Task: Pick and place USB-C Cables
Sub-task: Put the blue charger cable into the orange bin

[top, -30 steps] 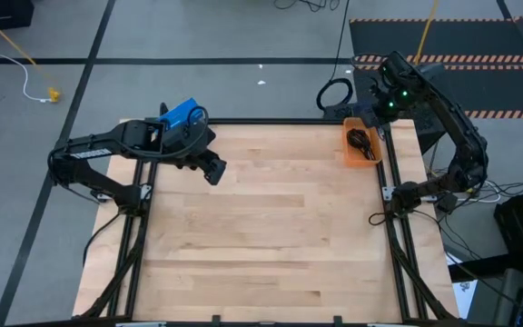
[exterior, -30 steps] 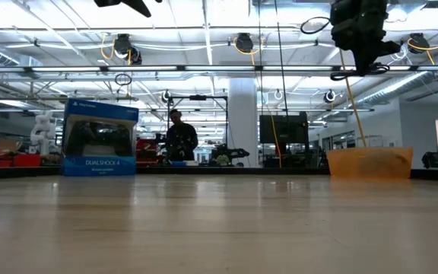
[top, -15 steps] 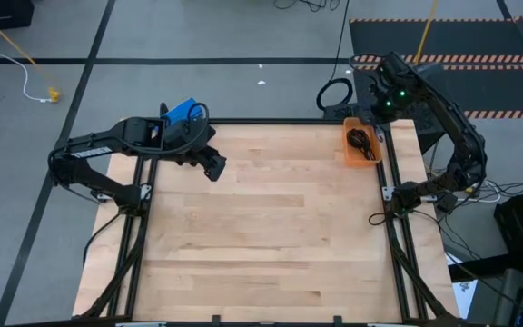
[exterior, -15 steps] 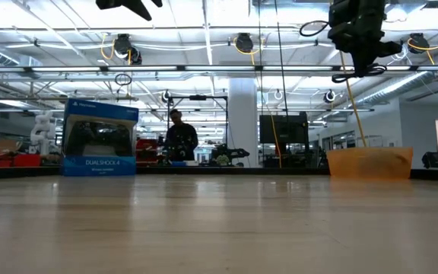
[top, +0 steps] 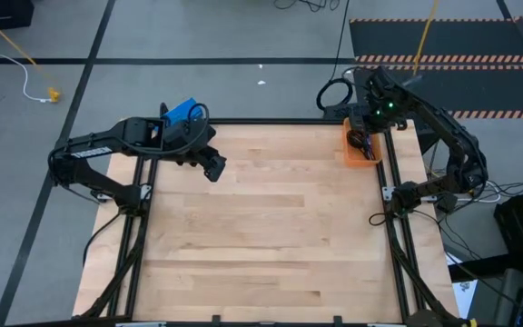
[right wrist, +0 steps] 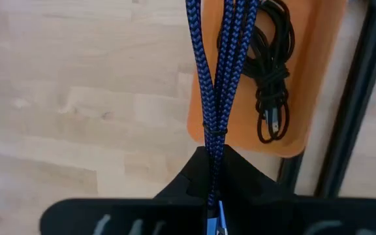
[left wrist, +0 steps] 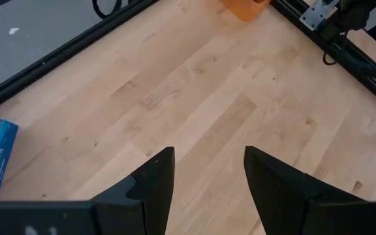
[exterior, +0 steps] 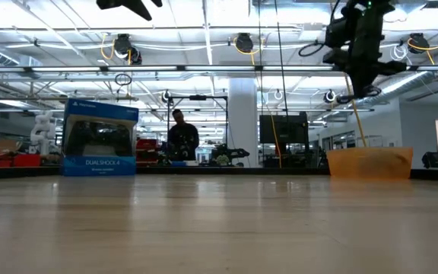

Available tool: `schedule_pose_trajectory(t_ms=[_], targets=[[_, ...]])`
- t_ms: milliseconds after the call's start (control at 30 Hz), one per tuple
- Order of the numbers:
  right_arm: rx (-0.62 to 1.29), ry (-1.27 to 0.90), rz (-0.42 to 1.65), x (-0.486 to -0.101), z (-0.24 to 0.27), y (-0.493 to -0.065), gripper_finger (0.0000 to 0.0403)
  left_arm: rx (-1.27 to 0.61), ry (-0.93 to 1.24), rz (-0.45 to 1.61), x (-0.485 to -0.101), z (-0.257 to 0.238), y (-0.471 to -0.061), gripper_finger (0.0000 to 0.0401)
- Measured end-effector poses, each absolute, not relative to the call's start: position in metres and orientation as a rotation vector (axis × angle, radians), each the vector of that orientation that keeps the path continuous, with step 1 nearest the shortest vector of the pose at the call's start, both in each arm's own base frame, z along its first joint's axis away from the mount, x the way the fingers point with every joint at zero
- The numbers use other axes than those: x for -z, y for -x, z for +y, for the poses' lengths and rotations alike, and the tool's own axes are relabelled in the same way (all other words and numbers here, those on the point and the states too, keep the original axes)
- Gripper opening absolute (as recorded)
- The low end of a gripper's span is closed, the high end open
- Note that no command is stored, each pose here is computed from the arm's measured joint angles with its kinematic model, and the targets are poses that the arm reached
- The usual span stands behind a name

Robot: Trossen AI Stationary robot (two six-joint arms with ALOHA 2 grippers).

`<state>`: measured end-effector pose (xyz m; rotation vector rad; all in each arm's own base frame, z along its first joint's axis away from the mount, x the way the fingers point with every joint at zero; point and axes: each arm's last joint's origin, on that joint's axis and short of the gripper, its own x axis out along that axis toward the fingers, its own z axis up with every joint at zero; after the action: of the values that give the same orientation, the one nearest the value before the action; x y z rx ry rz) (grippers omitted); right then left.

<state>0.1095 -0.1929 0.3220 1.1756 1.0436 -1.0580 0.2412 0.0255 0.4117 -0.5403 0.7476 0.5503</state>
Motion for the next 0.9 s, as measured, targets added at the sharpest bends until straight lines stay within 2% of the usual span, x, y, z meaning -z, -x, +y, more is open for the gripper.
schedule_pose_trajectory(t_ms=[633,900], targets=[[1.228,-1.219,0.936,-0.234,-0.208,-0.115,0.0002,-0.537,0.492,0.759,-0.412,0.027,-0.241,0.0186],[1.301,-1.175,0.954,-0.222,-0.21,-0.118,0.0016,-0.539,0.478,0.762,-0.412,0.03,-0.241,0.0186]])
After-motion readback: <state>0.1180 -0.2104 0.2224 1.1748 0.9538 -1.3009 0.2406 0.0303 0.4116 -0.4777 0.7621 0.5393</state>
